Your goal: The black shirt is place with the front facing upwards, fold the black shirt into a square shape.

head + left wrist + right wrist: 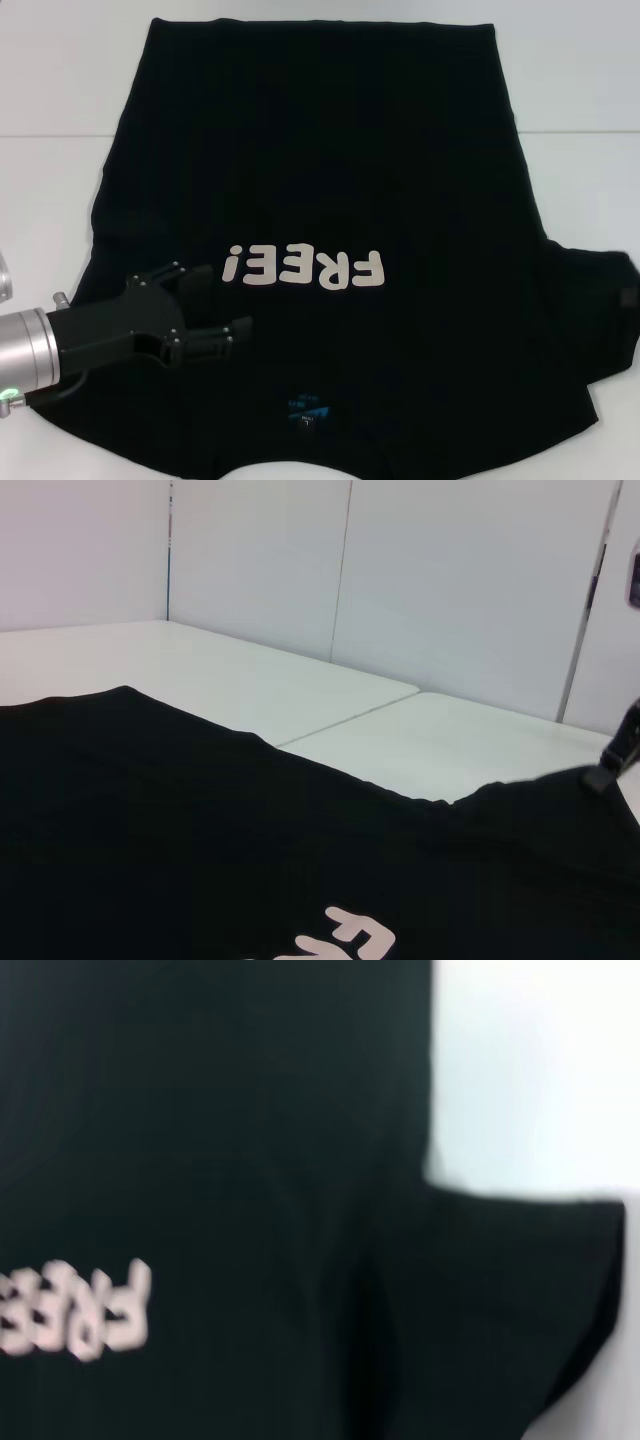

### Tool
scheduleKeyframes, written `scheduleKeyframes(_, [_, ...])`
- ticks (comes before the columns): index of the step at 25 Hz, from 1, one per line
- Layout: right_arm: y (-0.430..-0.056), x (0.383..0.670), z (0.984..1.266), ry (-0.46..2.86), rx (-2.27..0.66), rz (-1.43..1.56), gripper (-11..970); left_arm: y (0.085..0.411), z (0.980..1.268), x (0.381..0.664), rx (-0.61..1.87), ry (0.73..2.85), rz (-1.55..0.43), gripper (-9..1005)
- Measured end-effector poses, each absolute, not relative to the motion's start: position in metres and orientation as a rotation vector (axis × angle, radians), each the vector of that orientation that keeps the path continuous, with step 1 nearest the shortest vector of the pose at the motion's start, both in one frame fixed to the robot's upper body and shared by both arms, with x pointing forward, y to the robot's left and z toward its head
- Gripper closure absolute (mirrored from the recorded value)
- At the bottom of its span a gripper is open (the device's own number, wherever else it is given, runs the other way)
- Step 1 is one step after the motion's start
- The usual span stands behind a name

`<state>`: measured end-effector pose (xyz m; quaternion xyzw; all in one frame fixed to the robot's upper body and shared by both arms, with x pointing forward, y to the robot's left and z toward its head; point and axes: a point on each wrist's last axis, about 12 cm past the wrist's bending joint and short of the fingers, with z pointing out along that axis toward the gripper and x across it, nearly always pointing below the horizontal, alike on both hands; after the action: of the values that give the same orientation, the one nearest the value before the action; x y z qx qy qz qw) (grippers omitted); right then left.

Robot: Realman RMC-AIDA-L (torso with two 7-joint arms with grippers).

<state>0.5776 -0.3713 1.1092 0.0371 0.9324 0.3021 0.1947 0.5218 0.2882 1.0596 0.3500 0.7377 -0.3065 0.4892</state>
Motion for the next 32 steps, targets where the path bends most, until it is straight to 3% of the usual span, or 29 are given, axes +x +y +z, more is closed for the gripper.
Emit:
scheduleKeyframes(7, [-0.370, 0.590, 1.128, 2.504, 0.086, 0.909, 932, 0.290, 1.059, 0.520, 0.840, 1.790, -0.752, 59])
scheduleKeyframes(15, [-0.319, 0.622, 1.142, 2.511, -0.143, 0.893, 936, 0.290, 1.059, 0.519, 0.832, 1.796, -0.759, 59])
scheduleKeyframes(27, [-0.266, 0.630, 1.130, 2.596, -0.329, 0.883, 933, 0.290, 1.059, 0.519, 0.833, 1.800, -0.759, 58])
scheduleKeyframes(32, [-0.262, 0.628, 1.128, 2.549, -0.334, 0.936, 806, 0.290, 1.058, 0.518, 0.826, 1.802, -0.763, 58])
